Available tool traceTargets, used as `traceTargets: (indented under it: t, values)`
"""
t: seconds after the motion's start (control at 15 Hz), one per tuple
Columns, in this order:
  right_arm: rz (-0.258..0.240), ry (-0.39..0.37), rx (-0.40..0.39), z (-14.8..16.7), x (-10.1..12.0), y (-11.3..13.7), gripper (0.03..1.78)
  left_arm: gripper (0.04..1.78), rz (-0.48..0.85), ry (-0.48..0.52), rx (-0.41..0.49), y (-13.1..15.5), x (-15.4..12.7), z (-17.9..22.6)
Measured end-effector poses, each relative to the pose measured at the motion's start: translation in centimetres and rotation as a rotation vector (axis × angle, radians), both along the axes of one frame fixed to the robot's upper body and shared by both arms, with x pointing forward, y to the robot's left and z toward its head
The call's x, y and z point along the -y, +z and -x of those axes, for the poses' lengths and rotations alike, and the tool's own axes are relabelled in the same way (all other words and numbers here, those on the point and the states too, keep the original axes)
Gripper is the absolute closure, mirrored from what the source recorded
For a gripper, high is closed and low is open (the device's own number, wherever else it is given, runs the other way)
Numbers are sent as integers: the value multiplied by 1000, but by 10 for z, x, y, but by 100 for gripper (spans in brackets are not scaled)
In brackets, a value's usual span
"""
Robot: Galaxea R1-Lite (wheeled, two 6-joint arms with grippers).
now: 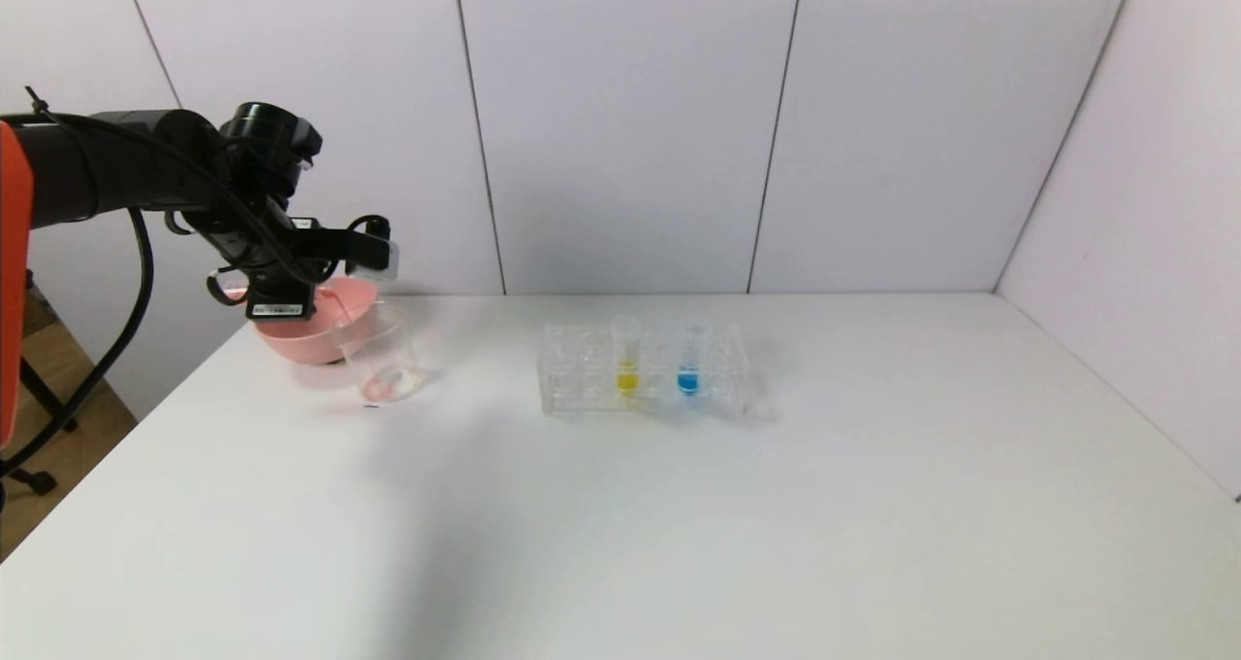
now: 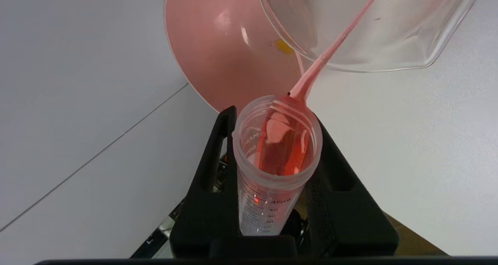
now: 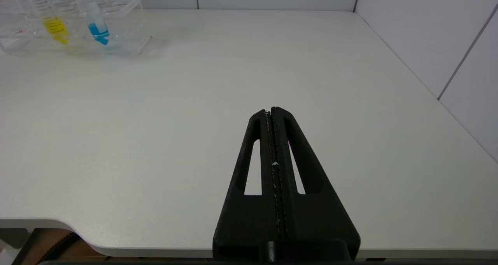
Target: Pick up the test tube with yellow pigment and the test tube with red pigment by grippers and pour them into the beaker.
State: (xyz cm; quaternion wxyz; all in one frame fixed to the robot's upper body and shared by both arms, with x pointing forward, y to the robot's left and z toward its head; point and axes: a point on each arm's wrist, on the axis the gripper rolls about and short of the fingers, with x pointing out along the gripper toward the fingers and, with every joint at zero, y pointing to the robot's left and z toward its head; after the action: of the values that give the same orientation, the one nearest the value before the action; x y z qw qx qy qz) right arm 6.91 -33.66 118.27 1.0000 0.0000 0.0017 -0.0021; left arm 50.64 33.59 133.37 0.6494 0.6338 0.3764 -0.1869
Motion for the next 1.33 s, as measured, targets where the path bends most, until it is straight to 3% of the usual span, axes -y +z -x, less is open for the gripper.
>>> traceTargets:
  t: [1.33]
  values:
    - [0, 0, 0, 0, 0, 0, 170, 133, -158, -37, -18, -4, 13, -4]
